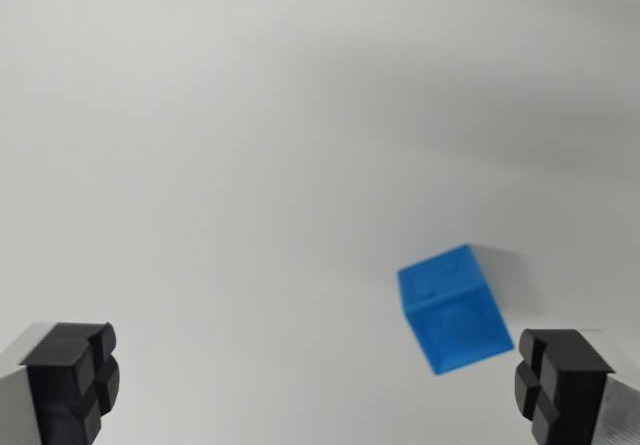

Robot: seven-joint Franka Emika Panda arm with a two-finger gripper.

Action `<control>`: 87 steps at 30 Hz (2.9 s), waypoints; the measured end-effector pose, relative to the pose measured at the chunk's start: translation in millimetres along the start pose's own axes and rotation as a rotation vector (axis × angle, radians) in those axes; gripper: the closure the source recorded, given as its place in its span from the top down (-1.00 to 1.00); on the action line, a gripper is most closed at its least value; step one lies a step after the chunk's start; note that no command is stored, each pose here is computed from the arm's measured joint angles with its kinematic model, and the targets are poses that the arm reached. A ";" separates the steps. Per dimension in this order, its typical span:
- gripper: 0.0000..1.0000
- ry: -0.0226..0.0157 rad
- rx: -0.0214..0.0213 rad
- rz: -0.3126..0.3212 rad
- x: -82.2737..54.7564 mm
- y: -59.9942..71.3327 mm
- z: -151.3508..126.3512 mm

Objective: Stack cube

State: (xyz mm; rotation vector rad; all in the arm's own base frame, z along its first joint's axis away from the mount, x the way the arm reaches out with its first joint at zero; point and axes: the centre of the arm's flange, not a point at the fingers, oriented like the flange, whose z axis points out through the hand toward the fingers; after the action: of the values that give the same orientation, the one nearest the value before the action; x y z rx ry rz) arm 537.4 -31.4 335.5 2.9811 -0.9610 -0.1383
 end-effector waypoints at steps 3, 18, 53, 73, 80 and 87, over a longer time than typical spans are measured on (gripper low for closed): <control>1.00 0.0040 0.0003 -0.026 -1.0 7.0 6.9; 1.00 0.0271 0.0038 -0.169 -6.7 44.6 43.4; 1.00 0.0852 0.0086 -0.514 -19.1 135.7 143.3; 1.00 0.0821 0.0073 -0.519 -14.7 132.5 214.9; 1.00 0.0830 0.0081 -0.519 -13.7 132.1 225.7; -1.00 0.0838 0.0084 -0.519 -13.3 131.7 227.2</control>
State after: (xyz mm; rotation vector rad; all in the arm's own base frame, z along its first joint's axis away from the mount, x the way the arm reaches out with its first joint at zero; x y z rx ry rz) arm 430.5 -125.9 114.6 3.1363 -0.1638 -0.0087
